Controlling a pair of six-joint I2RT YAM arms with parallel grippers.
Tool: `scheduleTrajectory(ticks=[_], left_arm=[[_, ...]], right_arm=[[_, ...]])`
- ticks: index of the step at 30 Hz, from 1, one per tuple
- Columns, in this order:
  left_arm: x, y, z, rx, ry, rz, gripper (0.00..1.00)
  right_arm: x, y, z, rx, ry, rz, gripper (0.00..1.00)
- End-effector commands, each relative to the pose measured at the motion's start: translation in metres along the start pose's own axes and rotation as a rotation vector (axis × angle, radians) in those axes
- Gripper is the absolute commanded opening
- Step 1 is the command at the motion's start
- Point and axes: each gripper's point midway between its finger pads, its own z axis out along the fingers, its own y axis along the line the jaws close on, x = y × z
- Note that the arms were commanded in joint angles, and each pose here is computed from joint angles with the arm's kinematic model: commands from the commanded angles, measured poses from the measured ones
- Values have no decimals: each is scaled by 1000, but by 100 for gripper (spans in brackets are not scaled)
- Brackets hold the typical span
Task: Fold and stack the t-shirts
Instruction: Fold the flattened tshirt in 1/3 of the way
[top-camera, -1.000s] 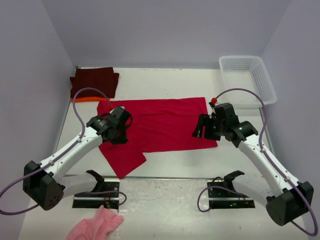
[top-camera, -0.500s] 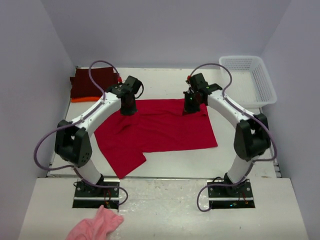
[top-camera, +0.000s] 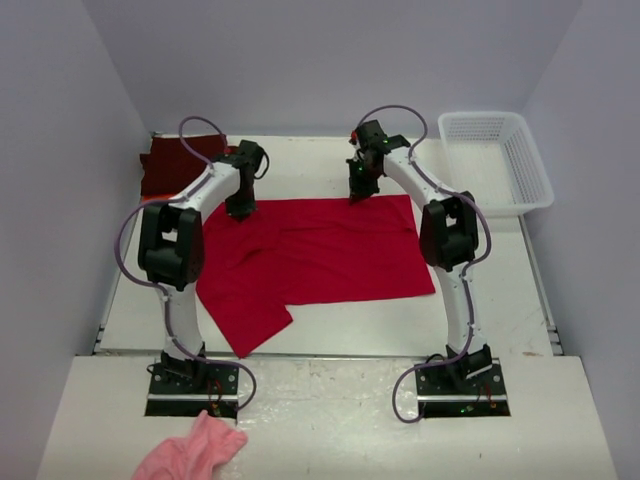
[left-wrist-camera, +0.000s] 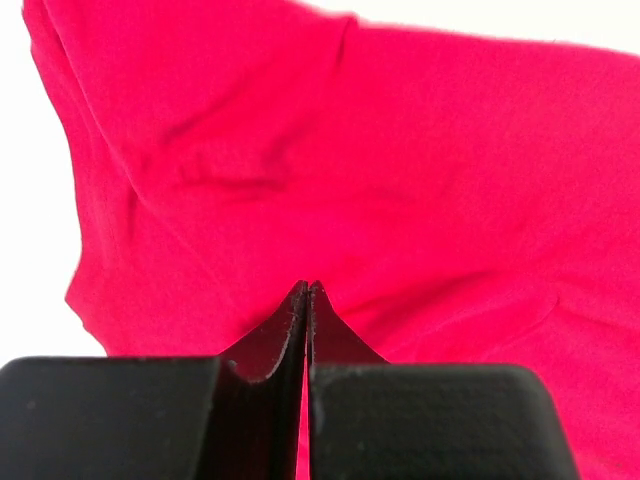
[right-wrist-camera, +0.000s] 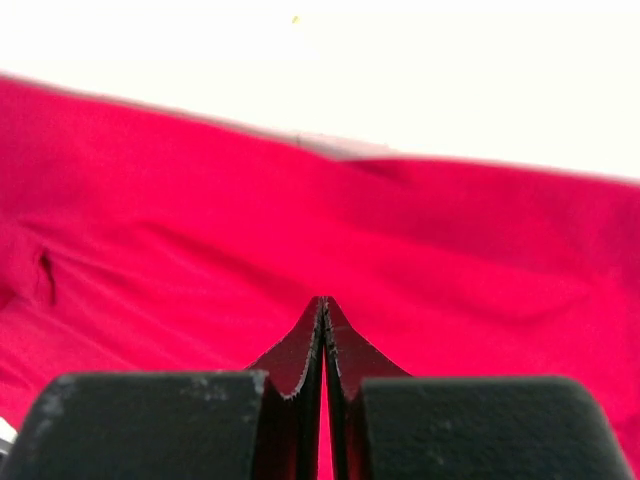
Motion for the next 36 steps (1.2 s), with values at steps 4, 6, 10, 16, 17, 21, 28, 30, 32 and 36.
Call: scheduleTrajectory(ticks=[4, 6, 10, 16, 17, 21, 28, 30, 32, 36], left_arm=[[-20, 2, -1, -34, -42, 50, 0], [-19, 2, 3, -40, -33, 63, 0], [-14, -2, 22, -54, 20, 97, 0], [-15, -8, 41, -60, 64, 127, 0], [-16, -9, 44, -59, 65, 136, 0], [-24, -13, 55, -55, 84, 144, 0], [-27, -27, 69, -12, 116, 166, 0], [-31, -34, 68, 19, 115, 161, 0], [-32, -43, 67, 51, 120, 165, 0], [-35, -53, 65, 91, 117, 184, 0]], right_arm=[[11, -3, -4, -31, 88, -4, 0], [26, -8, 0, -29, 118, 10, 0], [39, -11, -1, -15, 147, 19, 0], [54, -21, 12, 29, 219, 54, 0], [54, -25, 14, 46, 220, 63, 0], [54, -33, 18, 88, 223, 107, 0], [54, -55, 20, 129, 245, 220, 0], [51, -57, 19, 139, 255, 235, 2], [48, -60, 21, 143, 271, 254, 4], [32, -66, 21, 135, 238, 276, 6]])
